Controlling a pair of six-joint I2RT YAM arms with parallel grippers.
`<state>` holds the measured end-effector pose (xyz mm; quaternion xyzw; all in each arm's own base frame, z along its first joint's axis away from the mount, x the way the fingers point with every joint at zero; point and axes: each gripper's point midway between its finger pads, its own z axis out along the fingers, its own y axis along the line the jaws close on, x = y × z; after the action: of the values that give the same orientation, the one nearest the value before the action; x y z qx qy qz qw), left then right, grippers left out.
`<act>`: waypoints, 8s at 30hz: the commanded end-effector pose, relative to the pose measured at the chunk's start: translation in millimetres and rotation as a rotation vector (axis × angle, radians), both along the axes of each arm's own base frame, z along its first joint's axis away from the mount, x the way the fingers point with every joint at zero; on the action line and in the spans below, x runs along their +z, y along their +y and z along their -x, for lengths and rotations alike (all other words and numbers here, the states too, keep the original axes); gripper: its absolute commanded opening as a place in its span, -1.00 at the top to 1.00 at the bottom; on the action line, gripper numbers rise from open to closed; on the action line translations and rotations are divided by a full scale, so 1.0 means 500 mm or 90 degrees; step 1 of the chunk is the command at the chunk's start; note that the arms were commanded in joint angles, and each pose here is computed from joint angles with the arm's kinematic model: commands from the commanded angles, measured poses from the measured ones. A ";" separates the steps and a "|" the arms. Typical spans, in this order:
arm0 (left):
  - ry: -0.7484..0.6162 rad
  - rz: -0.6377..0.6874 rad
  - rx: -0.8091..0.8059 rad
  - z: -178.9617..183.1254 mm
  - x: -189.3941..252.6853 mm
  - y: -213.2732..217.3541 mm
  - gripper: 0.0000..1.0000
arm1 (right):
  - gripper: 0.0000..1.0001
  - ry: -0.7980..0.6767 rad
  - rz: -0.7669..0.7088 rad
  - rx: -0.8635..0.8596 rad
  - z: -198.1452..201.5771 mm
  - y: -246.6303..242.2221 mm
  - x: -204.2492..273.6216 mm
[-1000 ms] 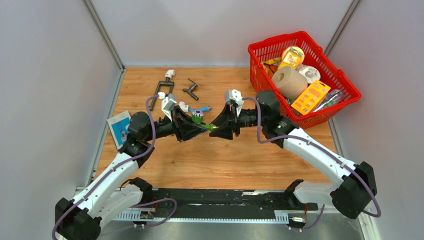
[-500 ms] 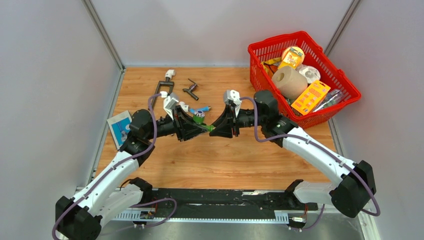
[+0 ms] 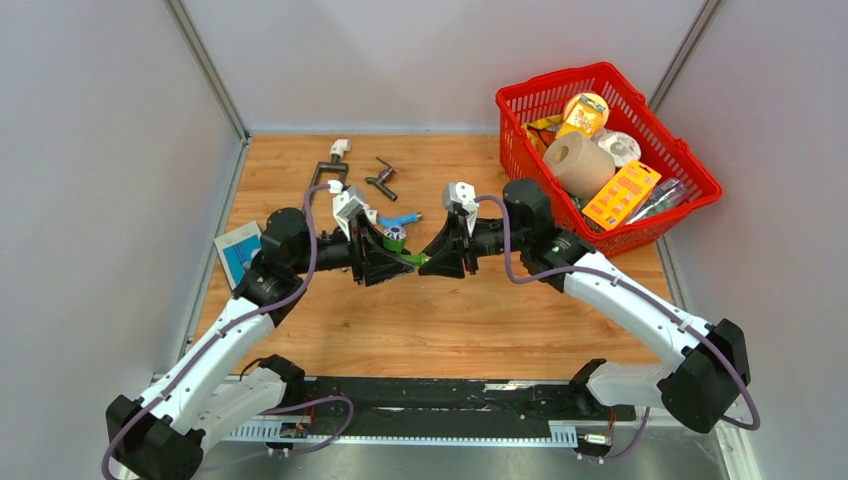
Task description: Install the water faucets
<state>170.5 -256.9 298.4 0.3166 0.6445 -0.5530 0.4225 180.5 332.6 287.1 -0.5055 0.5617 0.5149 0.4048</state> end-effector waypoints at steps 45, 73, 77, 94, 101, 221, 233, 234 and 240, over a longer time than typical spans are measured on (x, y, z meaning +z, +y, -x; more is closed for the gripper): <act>-0.081 -0.267 0.730 -0.186 -0.123 0.379 1.00 | -0.69 -0.068 0.184 -0.315 -0.559 0.266 -0.350; -0.106 -0.240 0.695 -0.172 -0.103 0.361 1.00 | 0.67 -0.068 0.200 -0.393 -0.520 0.211 -0.224; -0.126 -0.212 0.678 -0.161 -0.084 0.351 1.00 | 0.65 -0.022 0.242 -0.467 -0.468 0.115 -0.220; -0.175 -0.077 0.515 -0.165 0.024 0.236 1.00 | 0.83 0.237 0.454 -0.717 -0.233 -0.204 -0.472; -0.223 -0.091 0.498 -0.185 0.044 0.226 1.00 | 0.01 0.299 0.482 -0.715 -0.186 -0.225 -0.503; -0.157 -0.135 0.470 -0.162 -0.025 0.223 1.00 | 1.00 0.188 0.511 -0.625 -0.209 -0.191 -0.474; -0.072 -0.096 0.384 -0.150 -0.035 0.168 1.00 | 1.00 0.042 0.216 -0.604 -0.245 -0.145 -0.217; -0.064 -0.091 0.366 -0.146 -0.037 0.159 1.00 | 1.00 0.025 0.195 -0.602 -0.245 -0.143 -0.197; -0.013 -0.029 0.299 -0.135 -0.024 0.117 0.99 | 1.00 -0.066 0.080 -0.605 -0.248 -0.151 -0.083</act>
<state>243.4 -180.0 250.2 0.1659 0.7523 -0.3512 0.5322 299.1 251.4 192.5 -0.2333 0.8076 0.1889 0.5076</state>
